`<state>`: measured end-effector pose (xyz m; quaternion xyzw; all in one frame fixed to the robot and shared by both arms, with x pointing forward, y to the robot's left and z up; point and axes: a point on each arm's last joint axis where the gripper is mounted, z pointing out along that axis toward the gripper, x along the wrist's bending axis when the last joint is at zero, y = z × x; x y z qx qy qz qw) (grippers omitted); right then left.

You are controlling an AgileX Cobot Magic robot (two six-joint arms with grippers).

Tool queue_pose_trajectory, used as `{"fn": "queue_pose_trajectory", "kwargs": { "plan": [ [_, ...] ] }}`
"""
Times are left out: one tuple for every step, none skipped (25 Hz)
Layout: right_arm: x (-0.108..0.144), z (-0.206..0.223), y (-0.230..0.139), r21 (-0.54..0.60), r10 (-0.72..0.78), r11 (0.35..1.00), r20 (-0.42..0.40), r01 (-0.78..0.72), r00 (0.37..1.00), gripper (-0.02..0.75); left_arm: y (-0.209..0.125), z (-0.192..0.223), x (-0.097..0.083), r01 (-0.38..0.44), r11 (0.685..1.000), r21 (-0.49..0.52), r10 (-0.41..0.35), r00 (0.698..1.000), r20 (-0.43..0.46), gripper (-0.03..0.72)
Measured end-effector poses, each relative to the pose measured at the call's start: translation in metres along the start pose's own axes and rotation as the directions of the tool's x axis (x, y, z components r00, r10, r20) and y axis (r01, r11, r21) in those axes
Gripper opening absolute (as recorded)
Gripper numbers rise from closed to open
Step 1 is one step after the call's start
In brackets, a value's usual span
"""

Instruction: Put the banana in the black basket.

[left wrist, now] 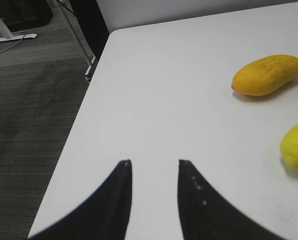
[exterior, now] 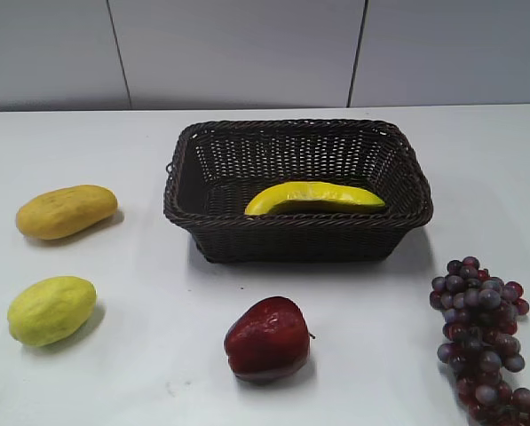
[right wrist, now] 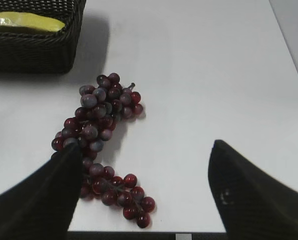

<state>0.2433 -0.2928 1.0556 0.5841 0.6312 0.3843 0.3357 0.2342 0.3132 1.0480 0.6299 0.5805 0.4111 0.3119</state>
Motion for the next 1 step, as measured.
{"fn": "queue_pose_trajectory", "kwargs": {
  "plan": [
    [0.0001,-0.0023,-0.0012,-0.016,-0.001,1.0,0.0,0.001,1.0,0.594,0.0,0.0,0.0,0.0,1.0,0.0,0.0,1.0,0.0,0.232]
  ]
}}
